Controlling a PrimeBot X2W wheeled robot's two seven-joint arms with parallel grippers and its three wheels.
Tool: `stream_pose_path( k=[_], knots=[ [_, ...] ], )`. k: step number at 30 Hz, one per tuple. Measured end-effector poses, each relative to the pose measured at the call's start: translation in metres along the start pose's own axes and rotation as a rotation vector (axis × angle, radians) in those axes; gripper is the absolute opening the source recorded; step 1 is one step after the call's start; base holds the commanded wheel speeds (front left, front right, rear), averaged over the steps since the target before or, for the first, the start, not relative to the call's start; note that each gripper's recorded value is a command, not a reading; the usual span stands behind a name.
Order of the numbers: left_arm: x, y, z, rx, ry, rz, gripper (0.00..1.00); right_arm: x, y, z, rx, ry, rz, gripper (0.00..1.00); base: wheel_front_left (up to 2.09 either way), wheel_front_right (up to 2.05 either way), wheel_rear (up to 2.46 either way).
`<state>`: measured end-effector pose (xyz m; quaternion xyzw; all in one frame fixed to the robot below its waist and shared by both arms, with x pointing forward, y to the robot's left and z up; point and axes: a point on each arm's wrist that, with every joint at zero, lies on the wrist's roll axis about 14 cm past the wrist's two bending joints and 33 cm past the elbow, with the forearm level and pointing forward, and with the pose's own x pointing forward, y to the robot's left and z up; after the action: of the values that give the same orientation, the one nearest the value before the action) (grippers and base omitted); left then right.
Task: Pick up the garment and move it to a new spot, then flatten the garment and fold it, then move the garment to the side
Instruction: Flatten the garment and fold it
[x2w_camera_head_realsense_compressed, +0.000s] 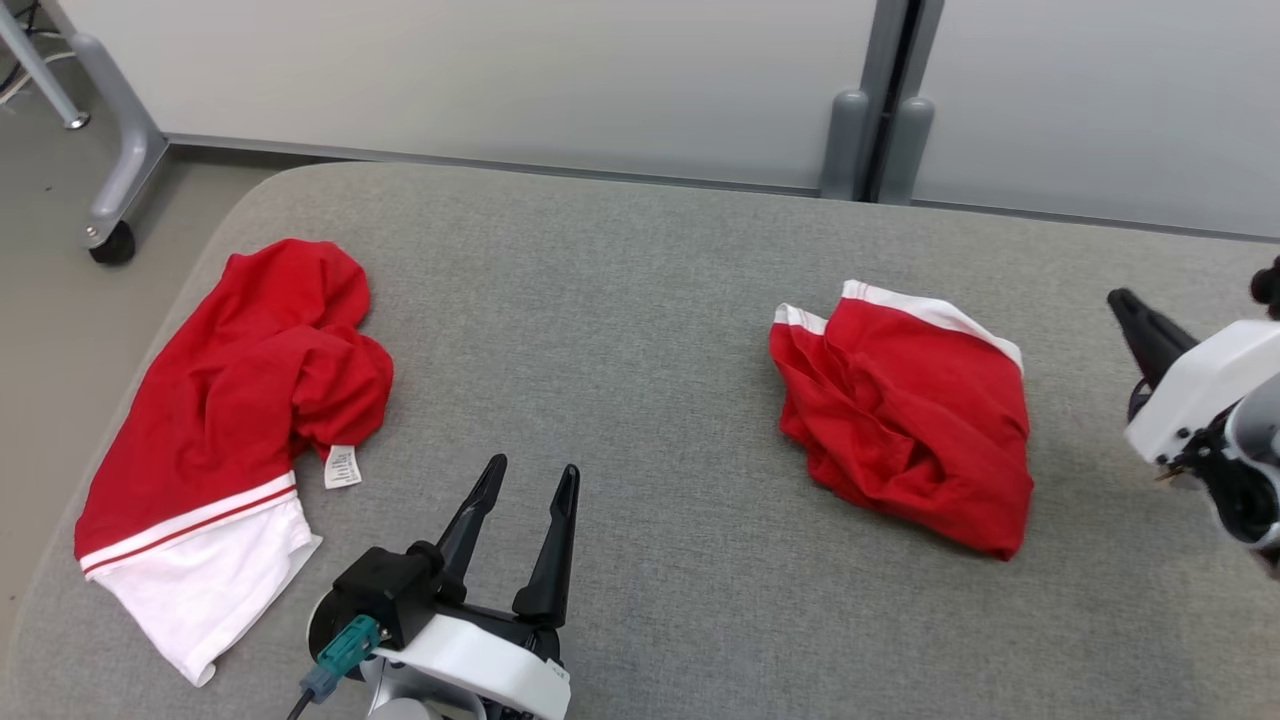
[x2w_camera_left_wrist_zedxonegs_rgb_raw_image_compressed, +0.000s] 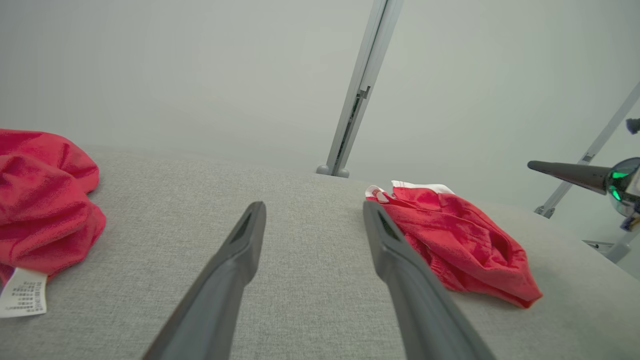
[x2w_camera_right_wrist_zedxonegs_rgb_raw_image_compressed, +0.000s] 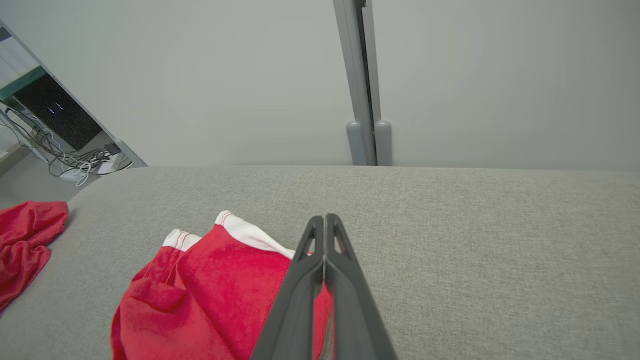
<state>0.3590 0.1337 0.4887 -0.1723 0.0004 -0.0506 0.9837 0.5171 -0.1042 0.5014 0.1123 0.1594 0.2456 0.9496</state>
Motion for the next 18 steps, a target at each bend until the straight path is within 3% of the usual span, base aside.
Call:
stream_pose_path(
  k=[10,18],
  knots=[
    [-0.009,0.016,0.010,0.005,-0.028,0.057,1.00,0.026,0.064,-0.075,0.075,0.205,0.108,0.00,0.00,0.00,0.00],
    [-0.021,0.024,0.016,0.005,-0.049,0.087,1.00,0.015,0.154,-0.109,0.093,0.317,0.322,0.00,0.00,0.00,0.00]
  ],
)
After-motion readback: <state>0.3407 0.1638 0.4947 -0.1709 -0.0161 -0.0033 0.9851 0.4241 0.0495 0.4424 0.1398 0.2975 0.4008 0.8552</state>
